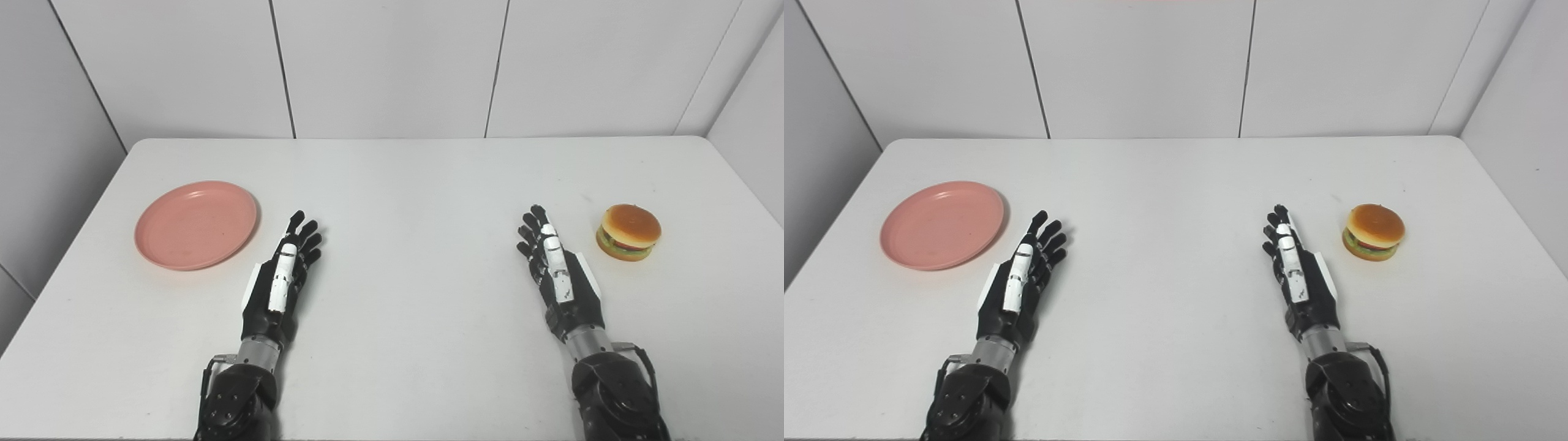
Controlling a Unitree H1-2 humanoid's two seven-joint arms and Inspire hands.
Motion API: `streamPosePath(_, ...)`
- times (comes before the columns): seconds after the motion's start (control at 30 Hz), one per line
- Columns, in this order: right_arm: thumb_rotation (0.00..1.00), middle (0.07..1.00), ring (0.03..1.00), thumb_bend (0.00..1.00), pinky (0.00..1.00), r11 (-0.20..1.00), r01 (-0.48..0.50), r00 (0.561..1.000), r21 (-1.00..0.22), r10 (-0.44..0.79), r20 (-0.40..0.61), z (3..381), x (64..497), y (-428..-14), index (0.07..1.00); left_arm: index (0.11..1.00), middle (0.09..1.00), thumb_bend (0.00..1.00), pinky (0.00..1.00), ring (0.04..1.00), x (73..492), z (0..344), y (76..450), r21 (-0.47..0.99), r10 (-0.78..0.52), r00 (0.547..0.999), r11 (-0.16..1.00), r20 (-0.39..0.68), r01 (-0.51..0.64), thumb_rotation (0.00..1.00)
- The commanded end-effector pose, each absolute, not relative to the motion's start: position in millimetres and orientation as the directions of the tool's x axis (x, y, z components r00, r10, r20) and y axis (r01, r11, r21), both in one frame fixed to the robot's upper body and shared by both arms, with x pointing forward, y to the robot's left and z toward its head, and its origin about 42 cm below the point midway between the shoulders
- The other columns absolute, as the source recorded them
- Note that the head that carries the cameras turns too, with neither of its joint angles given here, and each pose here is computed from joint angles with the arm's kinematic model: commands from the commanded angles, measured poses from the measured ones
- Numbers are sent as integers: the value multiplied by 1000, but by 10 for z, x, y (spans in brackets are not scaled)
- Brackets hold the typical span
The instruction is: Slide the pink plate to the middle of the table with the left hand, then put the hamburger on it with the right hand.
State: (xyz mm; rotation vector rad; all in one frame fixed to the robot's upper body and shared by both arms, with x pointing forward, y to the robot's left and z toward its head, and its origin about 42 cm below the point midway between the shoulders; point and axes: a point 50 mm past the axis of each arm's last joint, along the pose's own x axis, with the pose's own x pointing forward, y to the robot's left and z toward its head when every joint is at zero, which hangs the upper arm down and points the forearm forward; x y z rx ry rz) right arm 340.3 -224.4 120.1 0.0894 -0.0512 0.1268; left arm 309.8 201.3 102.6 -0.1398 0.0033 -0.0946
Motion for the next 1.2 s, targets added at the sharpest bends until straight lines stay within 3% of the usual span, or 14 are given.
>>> streamPosePath(0.0, 1000, 987, 984, 334, 988, 988, -123, 991, 94, 117, 72, 1172, 3404, -2262, 999, 953, 944, 364, 941, 936, 3063, 889, 2023, -143, -92, 993, 986, -75, 80, 1000)
streamPosePath(1.17, 1000, 998, 996, 319, 998, 987, -133, 988, 90, 125, 87, 1159, 3351, -2316, 1000, 951, 947, 377, 946, 934, 3036, 829, 1948, -137, -108, 991, 986, -83, 96, 1000)
